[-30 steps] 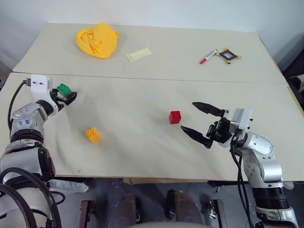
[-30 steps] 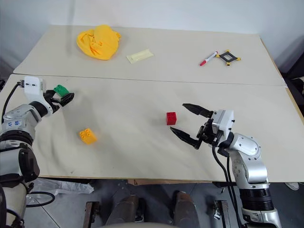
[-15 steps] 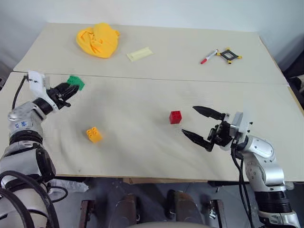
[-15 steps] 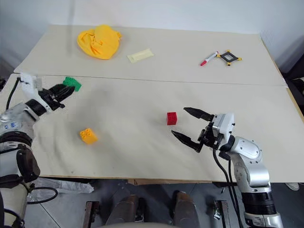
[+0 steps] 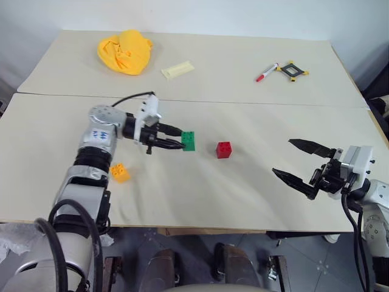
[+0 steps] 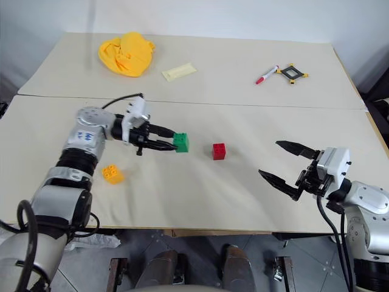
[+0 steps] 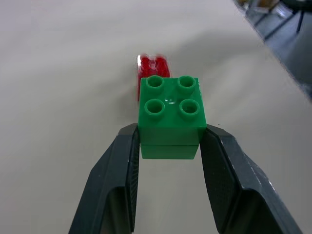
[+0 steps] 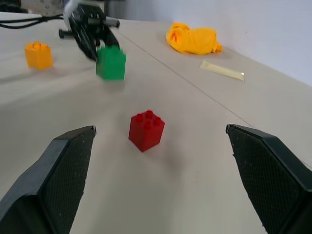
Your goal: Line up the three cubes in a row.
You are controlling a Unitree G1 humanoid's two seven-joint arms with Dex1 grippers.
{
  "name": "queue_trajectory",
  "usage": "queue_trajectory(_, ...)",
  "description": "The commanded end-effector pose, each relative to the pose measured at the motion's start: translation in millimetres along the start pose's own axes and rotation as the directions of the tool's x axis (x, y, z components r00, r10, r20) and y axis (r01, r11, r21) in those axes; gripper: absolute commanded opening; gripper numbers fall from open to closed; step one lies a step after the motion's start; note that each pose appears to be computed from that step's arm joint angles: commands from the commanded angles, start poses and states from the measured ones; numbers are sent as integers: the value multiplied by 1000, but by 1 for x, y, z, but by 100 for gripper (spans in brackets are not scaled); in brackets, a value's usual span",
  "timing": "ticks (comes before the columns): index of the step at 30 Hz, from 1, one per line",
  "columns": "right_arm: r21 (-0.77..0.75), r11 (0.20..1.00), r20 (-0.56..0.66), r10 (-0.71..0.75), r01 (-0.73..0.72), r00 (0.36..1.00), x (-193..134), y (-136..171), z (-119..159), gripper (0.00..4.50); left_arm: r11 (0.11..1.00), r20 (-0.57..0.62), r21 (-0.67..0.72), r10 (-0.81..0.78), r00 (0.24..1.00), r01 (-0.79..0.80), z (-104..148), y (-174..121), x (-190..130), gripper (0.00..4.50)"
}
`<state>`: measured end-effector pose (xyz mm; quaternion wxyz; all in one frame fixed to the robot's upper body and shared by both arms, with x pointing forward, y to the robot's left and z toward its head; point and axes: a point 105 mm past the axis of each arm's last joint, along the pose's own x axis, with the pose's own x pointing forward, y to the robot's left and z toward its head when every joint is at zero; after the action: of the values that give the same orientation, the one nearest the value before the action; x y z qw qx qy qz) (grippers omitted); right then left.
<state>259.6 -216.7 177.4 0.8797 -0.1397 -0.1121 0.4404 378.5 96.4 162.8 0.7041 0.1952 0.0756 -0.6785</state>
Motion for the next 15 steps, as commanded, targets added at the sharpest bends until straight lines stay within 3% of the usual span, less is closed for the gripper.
queue_trajectory(1, -41, 999, 28, -14, 15, 1000, -3, 2, 14, 450, 1000, -52, 26, 4, 999, -3, -4, 3, 12, 145)
queue_trajectory(14, -1, 1000, 37, -26, 26, 999, 0, 19, 9, 450, 1000, -65, 26, -4, 998, 6, -10, 2, 32, 145)
queue_trajectory(15, 1, 1000, 36, -25, 25, 999, 0, 19, 9, 450, 999, -49, 25, -27, 998, 28, -8, 0, 31, 219)
